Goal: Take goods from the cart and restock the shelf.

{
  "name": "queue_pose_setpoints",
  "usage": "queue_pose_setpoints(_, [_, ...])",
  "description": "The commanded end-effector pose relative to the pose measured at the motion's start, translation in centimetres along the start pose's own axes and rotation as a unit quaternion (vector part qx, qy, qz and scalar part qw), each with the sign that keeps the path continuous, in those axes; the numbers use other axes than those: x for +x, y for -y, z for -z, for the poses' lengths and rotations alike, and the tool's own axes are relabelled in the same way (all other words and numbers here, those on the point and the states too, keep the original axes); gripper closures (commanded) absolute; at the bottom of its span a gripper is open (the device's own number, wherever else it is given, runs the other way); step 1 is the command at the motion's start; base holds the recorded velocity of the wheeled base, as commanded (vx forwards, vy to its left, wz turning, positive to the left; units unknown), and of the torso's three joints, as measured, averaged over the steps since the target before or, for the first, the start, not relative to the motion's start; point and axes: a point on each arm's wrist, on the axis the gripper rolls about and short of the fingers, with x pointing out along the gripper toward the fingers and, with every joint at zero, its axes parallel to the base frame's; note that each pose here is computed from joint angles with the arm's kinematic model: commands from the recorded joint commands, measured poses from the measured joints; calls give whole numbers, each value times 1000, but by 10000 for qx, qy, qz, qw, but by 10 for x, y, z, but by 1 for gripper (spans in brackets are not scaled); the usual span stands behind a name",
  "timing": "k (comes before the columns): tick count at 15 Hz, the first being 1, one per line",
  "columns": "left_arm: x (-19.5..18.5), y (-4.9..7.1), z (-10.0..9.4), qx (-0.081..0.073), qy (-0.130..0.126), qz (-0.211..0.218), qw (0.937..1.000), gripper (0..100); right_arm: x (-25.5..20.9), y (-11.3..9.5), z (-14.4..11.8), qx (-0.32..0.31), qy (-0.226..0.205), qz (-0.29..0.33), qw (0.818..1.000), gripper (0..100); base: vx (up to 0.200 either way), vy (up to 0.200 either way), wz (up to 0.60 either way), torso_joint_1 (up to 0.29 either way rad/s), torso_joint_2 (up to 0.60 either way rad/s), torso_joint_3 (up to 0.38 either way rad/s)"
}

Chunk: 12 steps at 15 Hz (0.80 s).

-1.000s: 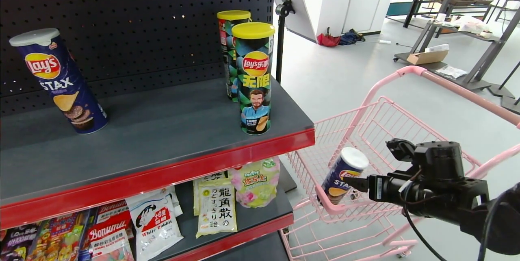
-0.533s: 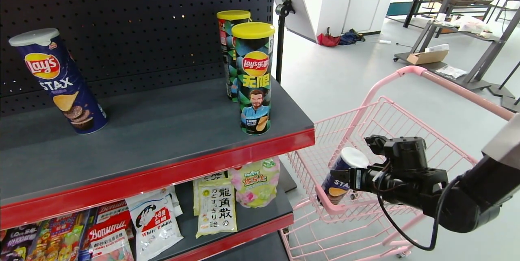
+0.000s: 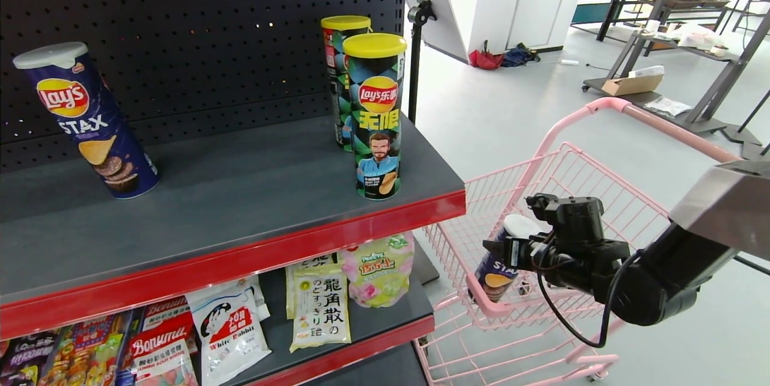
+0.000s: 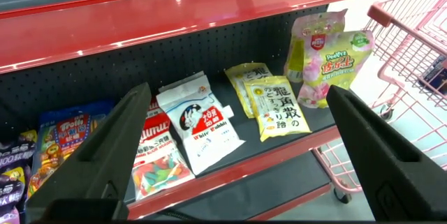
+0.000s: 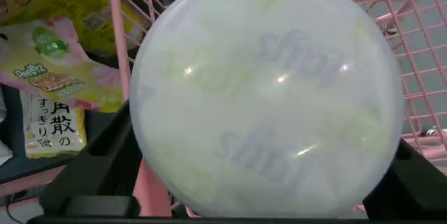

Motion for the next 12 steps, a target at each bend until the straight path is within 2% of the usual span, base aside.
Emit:
queue_pose_setpoints(1, [0, 0, 0, -1, -2, -1, 10000, 0, 5, -3, 6, 36, -97, -20, 9999, 100, 0, 0, 0, 0, 0, 0])
queue_pose_setpoints(5, [0, 0, 0, -1, -2, -1, 10000, 0, 6, -11, 9, 185, -122, -87, 9997, 100, 0, 0, 0, 0, 0, 0])
queue_pose_setpoints(7, [0, 0, 0, -1, -2, -1, 10000, 0, 3, -14, -3, 194, 147, -24, 9997, 100, 0, 0, 0, 0, 0, 0])
queue_pose_setpoints(8, [0, 0, 0, -1, -2, -1, 10000, 0, -9, -16, -31, 226, 624, -50, 9978, 100, 0, 0, 0, 0, 0, 0])
queue_pose_setpoints(9, [0, 0, 0, -1, -2, -1, 10000, 0, -13, -16, -43, 210, 820, -51, 9964, 100, 0, 0, 0, 0, 0, 0])
queue_pose_setpoints(11, [0, 0, 0, -1, -2, -1, 10000, 0, -49, -7, -100, -349, 1589, 127, 9866, 100, 0, 0, 0, 0, 0, 0])
queue_pose_setpoints(12, [0, 0, 0, -1, -2, -1, 10000, 0, -57, -5, -110, -479, 1728, 182, 9836, 100, 0, 0, 0, 0, 0, 0])
